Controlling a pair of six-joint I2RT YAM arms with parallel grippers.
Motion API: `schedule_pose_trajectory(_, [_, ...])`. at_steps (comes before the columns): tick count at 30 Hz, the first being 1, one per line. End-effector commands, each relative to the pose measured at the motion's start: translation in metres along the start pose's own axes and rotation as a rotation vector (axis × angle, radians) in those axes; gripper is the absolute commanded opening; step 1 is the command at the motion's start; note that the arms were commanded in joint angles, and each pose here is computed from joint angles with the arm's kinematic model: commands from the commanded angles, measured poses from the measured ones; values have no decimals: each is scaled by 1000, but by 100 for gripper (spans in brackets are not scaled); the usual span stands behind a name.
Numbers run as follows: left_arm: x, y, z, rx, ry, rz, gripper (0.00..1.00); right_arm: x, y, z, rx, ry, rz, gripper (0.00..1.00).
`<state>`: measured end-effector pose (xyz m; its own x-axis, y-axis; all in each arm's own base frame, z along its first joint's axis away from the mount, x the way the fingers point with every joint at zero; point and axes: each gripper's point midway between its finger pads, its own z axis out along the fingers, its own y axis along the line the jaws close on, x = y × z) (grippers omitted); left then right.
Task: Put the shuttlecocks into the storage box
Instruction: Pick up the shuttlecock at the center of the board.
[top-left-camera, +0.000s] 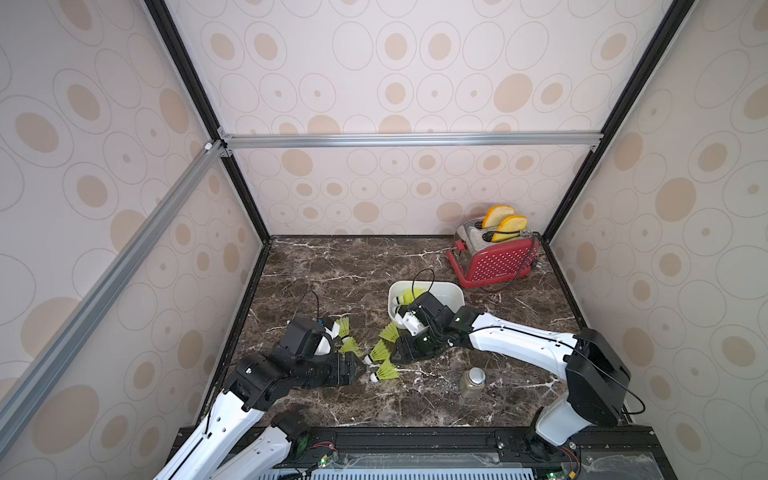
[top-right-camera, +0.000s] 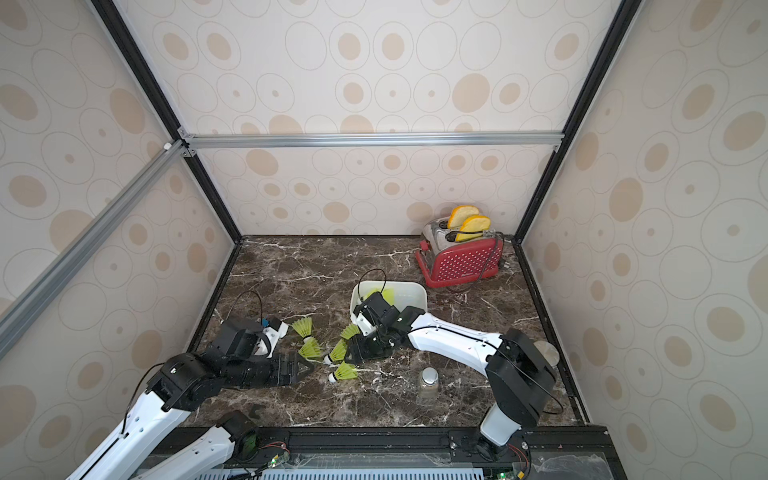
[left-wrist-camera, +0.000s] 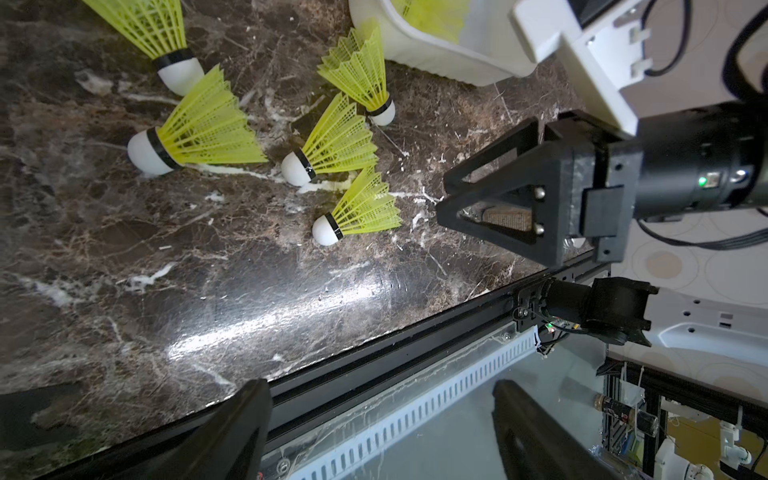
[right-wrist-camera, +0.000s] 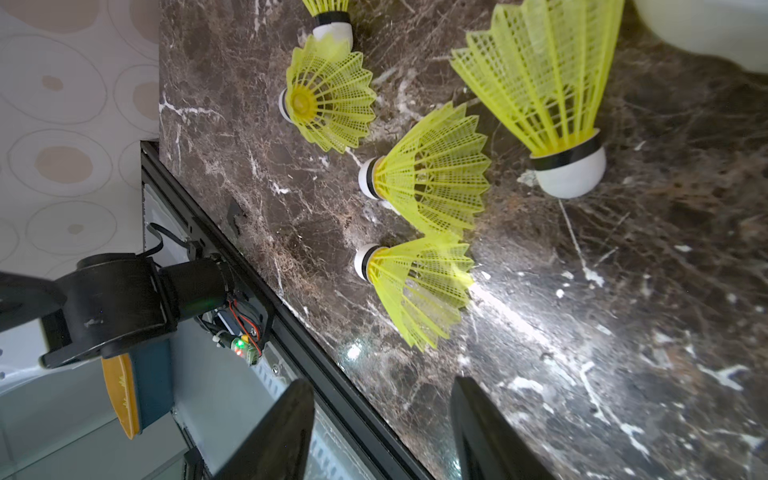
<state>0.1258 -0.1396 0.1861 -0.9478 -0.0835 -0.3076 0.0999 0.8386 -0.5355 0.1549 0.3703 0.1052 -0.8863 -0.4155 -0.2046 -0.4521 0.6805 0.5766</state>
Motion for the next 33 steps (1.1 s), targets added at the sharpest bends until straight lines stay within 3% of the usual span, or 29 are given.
schedule_pose_trajectory(1, [14,11,-4,-33,33,3,86,2,-1,18,-4,11,11,58])
schedule_pose_trajectory(16, [22,11,-8,-23,51,13,86,6,-6,55,-25,61,39,47])
schedule_pose_trajectory(33, [16,7,-4,-3,31,-9,86,11,0,49,-36,72,65,7])
